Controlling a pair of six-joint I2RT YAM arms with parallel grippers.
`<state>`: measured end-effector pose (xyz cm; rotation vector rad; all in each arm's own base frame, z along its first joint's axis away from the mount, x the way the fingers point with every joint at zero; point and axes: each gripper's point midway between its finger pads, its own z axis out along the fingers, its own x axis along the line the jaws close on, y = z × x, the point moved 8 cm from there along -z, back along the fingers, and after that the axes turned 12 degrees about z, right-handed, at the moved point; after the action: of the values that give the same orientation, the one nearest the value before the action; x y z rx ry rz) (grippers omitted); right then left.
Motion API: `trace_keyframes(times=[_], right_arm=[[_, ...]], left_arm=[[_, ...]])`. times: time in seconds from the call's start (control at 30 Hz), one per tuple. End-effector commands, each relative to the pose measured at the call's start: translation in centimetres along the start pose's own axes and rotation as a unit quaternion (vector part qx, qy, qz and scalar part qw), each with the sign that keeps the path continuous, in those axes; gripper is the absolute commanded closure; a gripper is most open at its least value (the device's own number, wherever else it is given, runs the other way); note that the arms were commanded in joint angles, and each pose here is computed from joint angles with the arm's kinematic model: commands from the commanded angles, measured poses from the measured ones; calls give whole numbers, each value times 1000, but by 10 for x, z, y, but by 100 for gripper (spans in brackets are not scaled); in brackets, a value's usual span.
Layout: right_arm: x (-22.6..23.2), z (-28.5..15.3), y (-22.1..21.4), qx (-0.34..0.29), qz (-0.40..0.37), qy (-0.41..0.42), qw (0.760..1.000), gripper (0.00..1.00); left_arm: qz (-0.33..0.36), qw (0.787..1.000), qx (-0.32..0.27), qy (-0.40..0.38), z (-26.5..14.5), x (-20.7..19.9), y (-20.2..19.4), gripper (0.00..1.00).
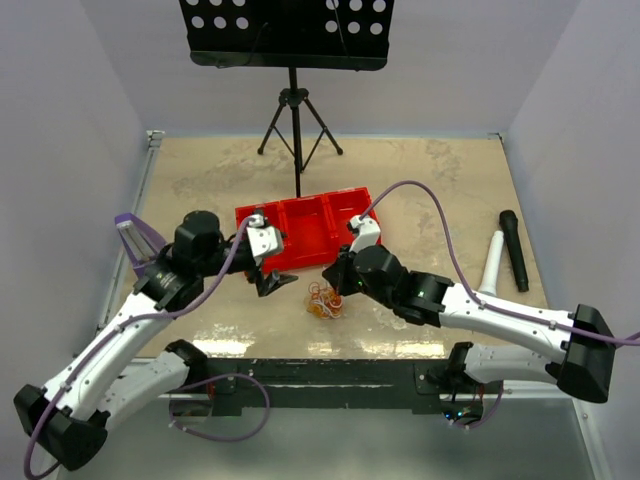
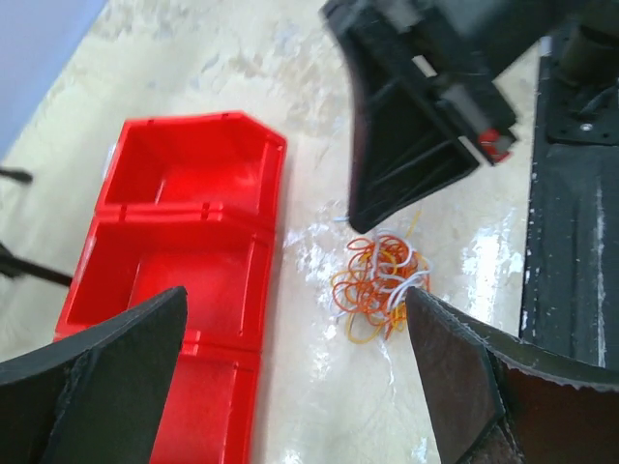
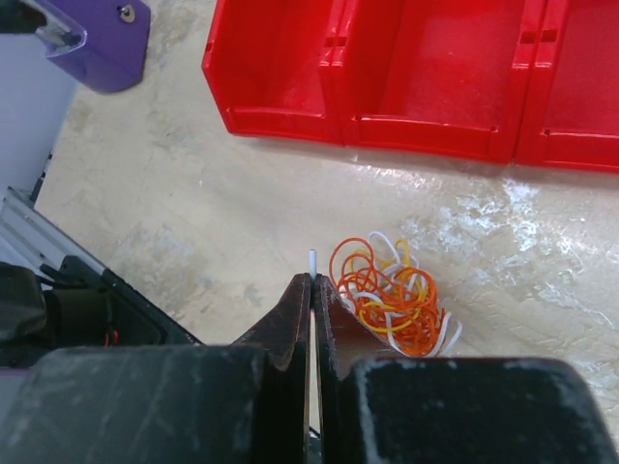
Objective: Untangle the cables
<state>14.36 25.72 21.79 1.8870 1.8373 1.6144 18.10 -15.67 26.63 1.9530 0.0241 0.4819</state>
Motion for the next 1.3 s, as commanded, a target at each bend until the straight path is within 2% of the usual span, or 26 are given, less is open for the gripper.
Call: trace_keyframes(times=[0.0,0.1,0.17,0.23,0.37,0.5,0.8,0.87,1.07,1.27], right_arm=[[32,-12,23,-25,31,60,997,100],[42,-23,35,-36,37,77,996,100],[50,-30,42,-42,40,88,994,100],[57,-36,49,-49,45,102,993,100],[71,-46,56,-54,55,128,989,100],[80,-46,52,-46,56,137,988,100],[94,-42,50,-39,56,151,986,100],[99,-44,52,-40,59,157,985,100],[112,-54,67,-60,73,176,980,100],[122,-63,73,-57,81,203,974,100]], left_arm=[[-8,997,-63,-37,9,-17,-7,0],[-67,991,-97,-64,19,-31,-17,0],[-74,984,-147,-64,23,-38,-18,0],[-94,979,-174,-54,28,-46,-25,0],[-129,975,-173,-44,45,-42,-25,0],[-127,967,-218,-27,49,-28,0,0],[-134,962,-238,-17,38,-34,7,0],[-136,962,-235,-26,39,-38,4,4],[-113,966,-225,-52,40,-51,-11,27],[-106,970,-220,-14,40,-46,-16,46]])
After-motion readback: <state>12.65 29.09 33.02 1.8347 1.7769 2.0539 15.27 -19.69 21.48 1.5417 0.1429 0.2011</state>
